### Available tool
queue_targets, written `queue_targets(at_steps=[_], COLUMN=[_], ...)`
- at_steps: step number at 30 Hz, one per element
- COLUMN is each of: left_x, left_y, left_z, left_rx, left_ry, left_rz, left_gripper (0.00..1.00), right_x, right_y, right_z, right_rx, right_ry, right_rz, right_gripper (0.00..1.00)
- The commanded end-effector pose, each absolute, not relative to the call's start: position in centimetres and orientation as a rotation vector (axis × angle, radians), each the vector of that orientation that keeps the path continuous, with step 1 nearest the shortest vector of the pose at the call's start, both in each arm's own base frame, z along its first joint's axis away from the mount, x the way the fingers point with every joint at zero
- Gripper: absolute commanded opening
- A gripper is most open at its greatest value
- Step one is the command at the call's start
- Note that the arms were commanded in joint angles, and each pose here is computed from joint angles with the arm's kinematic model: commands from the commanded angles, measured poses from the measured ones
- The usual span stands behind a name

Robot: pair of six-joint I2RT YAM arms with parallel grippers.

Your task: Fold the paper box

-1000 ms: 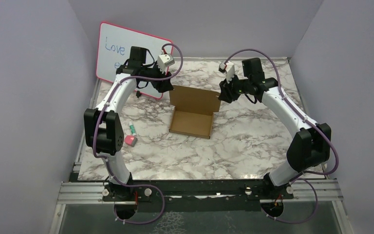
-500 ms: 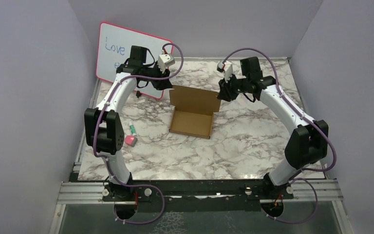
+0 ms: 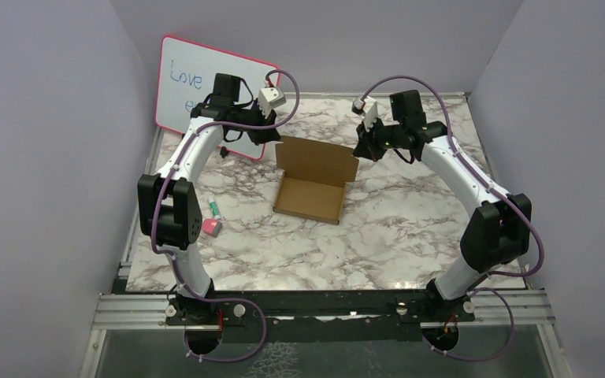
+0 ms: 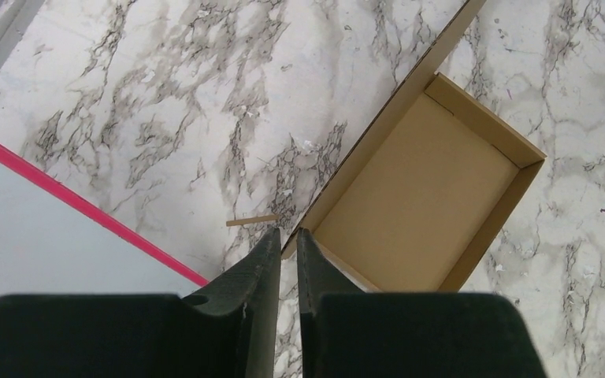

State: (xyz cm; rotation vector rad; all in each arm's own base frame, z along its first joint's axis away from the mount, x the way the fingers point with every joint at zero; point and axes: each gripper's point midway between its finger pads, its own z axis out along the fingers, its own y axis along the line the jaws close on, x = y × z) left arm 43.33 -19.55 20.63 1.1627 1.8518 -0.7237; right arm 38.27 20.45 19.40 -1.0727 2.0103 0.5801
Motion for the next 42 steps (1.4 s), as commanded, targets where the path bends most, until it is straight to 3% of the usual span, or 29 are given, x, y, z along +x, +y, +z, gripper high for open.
queue_targets(at_steps=[1, 20, 32, 42], left_x=[42.7, 40.8, 41.6, 41.4], left_y=[-20.7, -22.2, -20.5, -19.8], left_z=[21.1, 19.7, 20.3, 20.7], left_rx=[1.194, 1.101, 0.731, 0.407], left_ry=[1.825, 1.968, 2.127, 2.218], left_rz=[-0.770, -0.802, -0.563, -0.514], left_gripper=[0.11, 0.05, 0.05, 0.00], right_x=[38.5, 39.2, 38.5, 37.9], right_y=[20.8, 19.8, 19.5, 19.9], right_z=[19.9, 21.4, 22.0, 22.4], right_rx=[-1.048, -0.738, -0.627, -0.553], right_ry=[2.008, 2.024, 2.015, 2.007], right_rz=[0.596, 0.482, 0.381, 0.384], right_gripper=[0.01, 0.01, 0.01, 0.01])
